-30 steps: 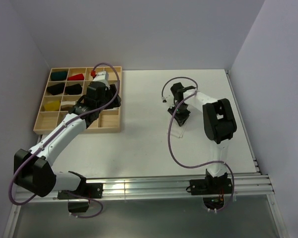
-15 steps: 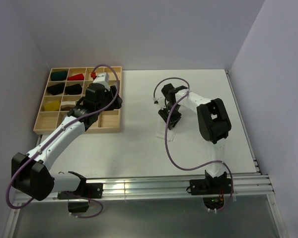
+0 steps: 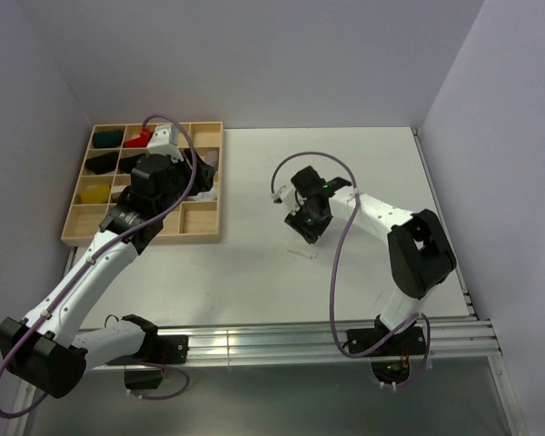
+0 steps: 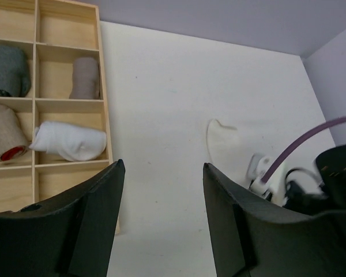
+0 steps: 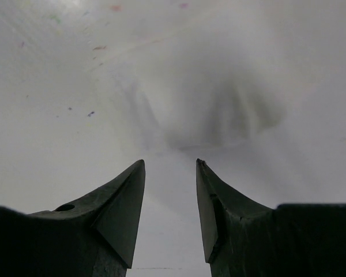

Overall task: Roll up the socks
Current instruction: Move the sock to the center of the board, then roll the sock at the center of the board.

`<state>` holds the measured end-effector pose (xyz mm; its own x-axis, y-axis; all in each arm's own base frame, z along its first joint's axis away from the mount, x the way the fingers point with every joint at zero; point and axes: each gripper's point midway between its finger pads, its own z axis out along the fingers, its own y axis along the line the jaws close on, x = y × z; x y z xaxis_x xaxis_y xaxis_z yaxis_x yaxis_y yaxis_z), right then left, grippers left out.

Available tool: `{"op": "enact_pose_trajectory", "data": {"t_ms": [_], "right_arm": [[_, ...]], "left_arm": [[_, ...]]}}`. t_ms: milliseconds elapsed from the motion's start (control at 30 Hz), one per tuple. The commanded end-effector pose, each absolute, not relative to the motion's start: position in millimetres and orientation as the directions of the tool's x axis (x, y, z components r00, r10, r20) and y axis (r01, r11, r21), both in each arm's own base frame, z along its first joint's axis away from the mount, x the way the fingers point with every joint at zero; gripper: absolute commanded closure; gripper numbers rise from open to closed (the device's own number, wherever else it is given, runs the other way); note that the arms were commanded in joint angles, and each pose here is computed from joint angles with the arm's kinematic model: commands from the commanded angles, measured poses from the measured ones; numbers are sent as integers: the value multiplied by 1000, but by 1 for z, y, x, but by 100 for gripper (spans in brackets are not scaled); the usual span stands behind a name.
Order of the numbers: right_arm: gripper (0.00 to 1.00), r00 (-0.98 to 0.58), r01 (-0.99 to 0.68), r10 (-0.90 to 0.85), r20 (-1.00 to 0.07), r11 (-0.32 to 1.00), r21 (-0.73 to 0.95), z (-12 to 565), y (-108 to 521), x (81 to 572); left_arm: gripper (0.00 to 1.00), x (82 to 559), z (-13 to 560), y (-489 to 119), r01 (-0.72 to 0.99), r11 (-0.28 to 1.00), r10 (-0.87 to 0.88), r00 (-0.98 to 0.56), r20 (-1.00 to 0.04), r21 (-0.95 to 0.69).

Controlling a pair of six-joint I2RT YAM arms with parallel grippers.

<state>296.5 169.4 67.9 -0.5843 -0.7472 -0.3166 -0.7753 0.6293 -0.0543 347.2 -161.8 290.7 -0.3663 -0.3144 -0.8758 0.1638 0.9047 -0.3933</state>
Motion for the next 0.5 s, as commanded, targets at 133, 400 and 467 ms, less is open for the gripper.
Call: {"op": "enact_pose_trajectory", "data": {"t_ms": [133,400,467], "right_arm": [[52,-413,-876,-874,-256,458,-150,40,180,270],[52,-407,-880,-889,-209,443,-170,24,172,265],[52,-400,-884,-894,-203,434,-172,20,171,266]], "left_arm": [[38,348,334,-159,191,893,-352,-266,-898,-407],[38,348,328,-162,204,889,-349,-278,-895,-410],[38,349,326,-164,207,889,-345,-282,-895,-408]]}}
